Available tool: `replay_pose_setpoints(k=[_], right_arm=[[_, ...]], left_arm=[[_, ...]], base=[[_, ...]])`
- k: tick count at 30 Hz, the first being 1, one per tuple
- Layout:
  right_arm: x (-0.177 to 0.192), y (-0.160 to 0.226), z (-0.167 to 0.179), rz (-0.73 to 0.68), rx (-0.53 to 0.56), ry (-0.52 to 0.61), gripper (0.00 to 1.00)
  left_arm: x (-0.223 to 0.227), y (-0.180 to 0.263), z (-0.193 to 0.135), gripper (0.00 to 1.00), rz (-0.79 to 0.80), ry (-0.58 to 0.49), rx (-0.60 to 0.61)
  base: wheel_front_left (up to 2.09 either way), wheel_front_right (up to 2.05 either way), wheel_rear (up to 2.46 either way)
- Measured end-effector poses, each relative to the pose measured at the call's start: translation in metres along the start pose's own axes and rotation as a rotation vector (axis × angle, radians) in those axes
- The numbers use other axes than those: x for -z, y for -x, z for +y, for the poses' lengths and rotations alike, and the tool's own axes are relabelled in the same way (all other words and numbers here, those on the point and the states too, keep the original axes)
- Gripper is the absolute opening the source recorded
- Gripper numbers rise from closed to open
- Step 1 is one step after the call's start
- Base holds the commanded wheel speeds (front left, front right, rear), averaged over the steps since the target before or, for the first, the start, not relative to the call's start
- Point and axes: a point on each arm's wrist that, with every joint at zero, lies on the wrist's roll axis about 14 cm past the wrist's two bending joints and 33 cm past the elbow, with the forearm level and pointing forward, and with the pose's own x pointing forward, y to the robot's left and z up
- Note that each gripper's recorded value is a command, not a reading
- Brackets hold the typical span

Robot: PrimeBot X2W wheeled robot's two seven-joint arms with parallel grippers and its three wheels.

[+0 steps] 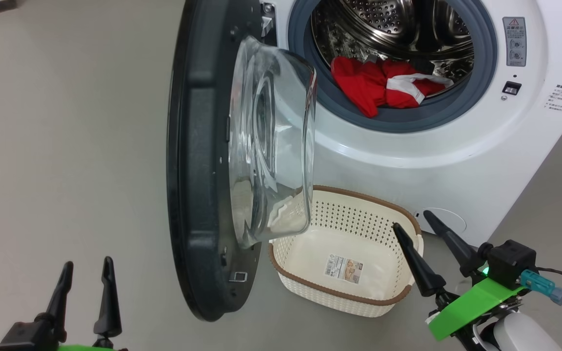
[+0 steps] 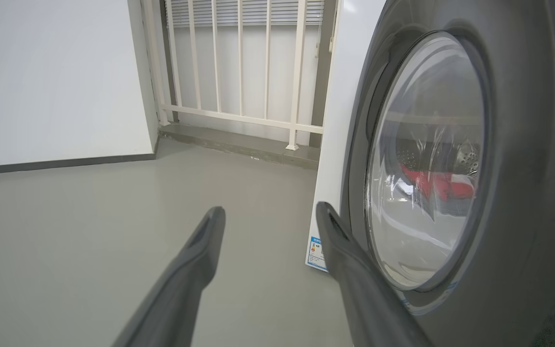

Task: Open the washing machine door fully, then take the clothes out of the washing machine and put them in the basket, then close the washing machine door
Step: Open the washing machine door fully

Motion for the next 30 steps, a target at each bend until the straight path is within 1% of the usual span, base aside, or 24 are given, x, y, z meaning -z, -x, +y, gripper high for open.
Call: replay_pose_setpoints(k=[5,30], right_arm=[[-0.0022,0.0003,-0.0044,-0.006,0.015,0.008,1.00],[0.0014,0.0010,-0.0005,0.004,0.016,-0.002,1.00]], left_arm=[[-0.0002,0.0003,0.0000,1.00,-0.001,0.002,0.001],[-0.0013,0.0007,0.0000,1.00,-0.003,0.007,0.002]], base=[[0.00,0.00,0.00],[0.00,0.00,0.00]])
